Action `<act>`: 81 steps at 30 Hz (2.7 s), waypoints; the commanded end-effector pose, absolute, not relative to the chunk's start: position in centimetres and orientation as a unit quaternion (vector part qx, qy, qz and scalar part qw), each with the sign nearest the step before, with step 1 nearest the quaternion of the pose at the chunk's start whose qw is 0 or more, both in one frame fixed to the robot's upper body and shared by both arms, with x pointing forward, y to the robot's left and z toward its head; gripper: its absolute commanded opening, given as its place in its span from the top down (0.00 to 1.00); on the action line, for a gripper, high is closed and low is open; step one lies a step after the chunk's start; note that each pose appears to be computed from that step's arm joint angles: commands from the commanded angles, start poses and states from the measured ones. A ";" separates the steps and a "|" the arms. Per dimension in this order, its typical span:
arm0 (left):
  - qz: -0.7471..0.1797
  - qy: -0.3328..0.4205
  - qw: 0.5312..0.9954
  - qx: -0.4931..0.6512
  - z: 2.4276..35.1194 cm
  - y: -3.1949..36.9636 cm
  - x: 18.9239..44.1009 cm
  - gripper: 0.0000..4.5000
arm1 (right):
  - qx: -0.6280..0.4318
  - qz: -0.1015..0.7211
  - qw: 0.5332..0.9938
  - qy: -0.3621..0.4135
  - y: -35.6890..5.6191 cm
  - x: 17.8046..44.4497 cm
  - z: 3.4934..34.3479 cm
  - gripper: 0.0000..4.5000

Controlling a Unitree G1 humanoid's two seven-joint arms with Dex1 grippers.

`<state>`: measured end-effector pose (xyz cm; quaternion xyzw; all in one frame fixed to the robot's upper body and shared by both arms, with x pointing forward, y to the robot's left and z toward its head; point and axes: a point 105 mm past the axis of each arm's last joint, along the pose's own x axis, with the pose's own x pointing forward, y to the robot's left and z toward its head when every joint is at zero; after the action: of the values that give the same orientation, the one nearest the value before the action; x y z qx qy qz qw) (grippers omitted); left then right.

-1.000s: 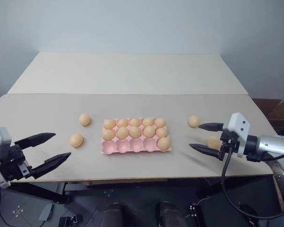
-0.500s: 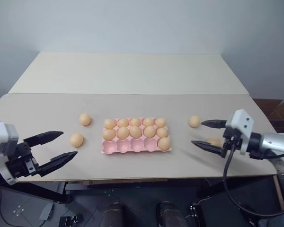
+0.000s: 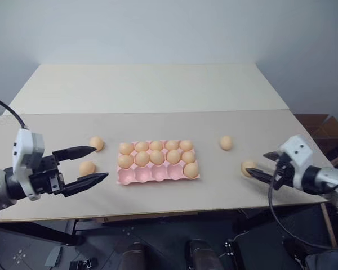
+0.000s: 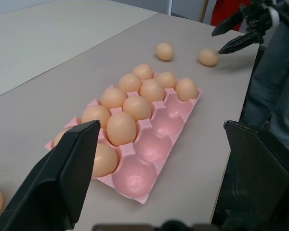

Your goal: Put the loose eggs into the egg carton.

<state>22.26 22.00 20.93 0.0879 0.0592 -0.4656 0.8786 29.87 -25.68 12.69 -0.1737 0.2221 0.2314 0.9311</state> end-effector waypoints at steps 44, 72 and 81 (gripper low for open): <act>-0.418 0.049 0.900 0.111 21.1 23.6 21.0 0.00 | -0.181 0.441 0.876 0.075 -10.4 29.3 19.0 0.00; -0.357 0.064 0.929 0.080 19.9 26.8 20.3 0.00 | -0.184 0.243 0.944 0.124 -22.4 35.2 15.5 0.00; -0.365 0.060 0.925 0.085 20.1 26.3 20.5 0.00 | -0.153 0.159 0.958 0.184 -21.2 40.5 12.4 0.00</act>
<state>20.61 26.90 19.23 0.0697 0.0740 -0.3538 0.9298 39.98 -20.52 11.94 -0.1415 0.1845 0.1814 0.9555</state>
